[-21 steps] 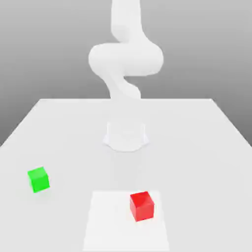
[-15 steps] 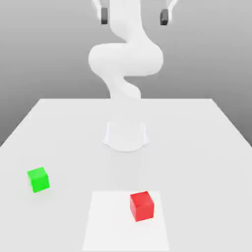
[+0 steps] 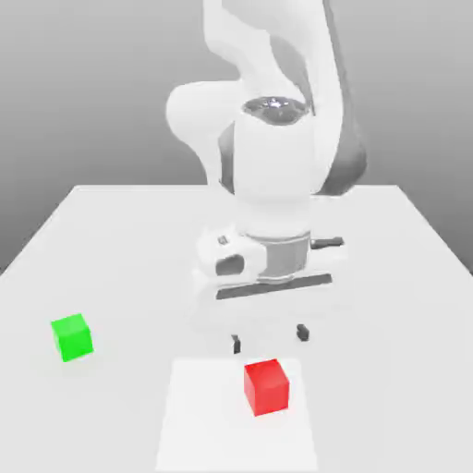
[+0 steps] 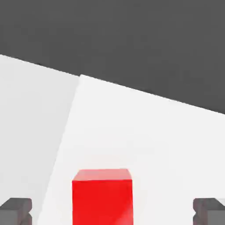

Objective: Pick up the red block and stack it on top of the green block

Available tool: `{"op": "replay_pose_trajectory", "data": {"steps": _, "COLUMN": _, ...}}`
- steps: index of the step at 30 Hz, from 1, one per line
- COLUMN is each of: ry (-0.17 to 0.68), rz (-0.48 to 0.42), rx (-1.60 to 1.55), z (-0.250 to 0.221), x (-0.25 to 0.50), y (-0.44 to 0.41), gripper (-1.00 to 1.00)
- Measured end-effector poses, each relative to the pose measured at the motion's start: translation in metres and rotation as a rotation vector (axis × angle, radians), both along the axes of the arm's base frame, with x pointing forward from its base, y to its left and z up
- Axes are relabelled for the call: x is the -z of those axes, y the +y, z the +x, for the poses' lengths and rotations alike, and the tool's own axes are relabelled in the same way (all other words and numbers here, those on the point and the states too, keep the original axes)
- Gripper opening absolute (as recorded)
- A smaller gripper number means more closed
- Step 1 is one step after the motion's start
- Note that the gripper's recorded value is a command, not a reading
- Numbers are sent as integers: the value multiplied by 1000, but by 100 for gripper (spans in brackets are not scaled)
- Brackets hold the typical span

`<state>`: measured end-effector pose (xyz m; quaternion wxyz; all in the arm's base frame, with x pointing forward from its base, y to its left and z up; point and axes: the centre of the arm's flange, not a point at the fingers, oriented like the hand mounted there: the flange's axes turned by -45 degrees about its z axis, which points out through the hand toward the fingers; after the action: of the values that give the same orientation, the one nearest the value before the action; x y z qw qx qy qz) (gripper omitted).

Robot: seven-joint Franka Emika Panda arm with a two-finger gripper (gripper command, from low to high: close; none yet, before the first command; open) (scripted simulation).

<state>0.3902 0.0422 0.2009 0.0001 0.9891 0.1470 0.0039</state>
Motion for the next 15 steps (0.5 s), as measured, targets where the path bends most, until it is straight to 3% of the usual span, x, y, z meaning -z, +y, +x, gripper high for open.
{"op": "replay_pose_trajectory", "data": {"steps": 4, "ry": 7, "rz": -1, "rx": -2, "z": -2, "x": 42, "y": 0, "gripper": 0}}
{"op": "replay_pose_trajectory", "data": {"steps": 5, "ry": 8, "rz": -1, "rx": -2, "z": -3, "x": 51, "y": 0, "gripper": -100}}
{"op": "replay_pose_trajectory", "data": {"steps": 15, "ry": 8, "rz": -1, "rx": -2, "z": -2, "x": 30, "y": 0, "gripper": -100}}
